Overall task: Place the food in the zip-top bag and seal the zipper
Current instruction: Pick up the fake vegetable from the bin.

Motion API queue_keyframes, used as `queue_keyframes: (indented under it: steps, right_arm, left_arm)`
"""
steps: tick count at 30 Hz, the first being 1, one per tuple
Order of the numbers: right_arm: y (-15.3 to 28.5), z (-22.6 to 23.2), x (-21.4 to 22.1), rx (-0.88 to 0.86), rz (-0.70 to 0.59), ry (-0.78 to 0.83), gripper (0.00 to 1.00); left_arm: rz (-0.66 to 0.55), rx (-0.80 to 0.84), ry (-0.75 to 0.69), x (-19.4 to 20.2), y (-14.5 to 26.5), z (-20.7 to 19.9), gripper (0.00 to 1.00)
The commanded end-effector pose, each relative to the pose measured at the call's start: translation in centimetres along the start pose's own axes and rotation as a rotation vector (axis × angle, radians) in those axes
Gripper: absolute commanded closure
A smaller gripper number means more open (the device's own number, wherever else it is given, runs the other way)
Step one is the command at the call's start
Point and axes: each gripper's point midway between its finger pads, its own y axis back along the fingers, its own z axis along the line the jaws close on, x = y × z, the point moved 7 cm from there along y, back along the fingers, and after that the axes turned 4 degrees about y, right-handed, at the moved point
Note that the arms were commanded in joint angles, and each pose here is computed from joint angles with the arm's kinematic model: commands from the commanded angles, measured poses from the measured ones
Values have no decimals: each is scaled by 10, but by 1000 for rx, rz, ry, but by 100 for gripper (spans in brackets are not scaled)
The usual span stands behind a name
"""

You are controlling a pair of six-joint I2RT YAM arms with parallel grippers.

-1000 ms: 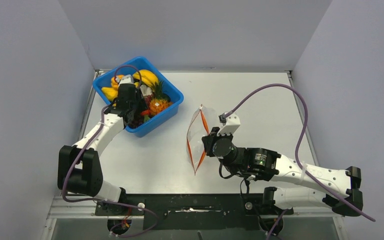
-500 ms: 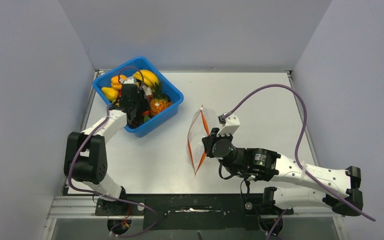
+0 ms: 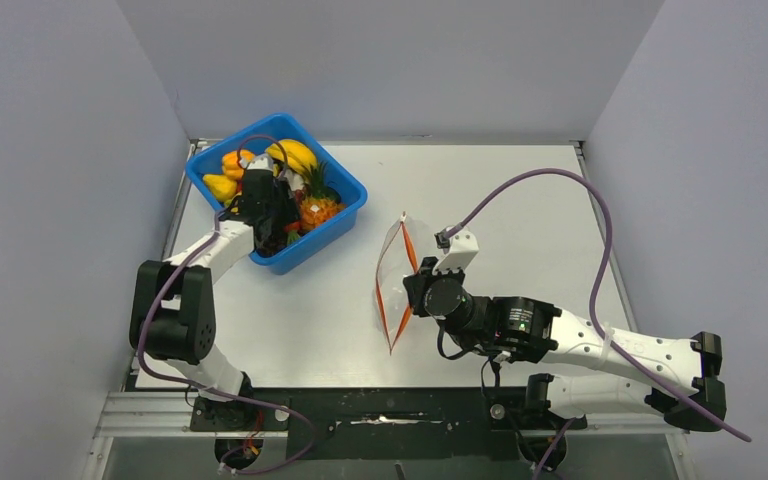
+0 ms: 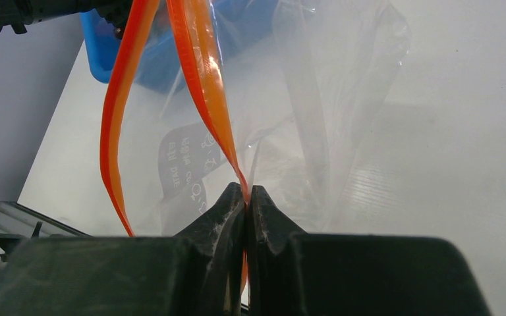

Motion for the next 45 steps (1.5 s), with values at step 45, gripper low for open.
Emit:
queue_keyframes:
  steps: [45]
  right_arm:
    - [-11,39,-6,-71,-9,-61,100]
  left_arm:
    - [-384,474,-27,-29,195,-27,86]
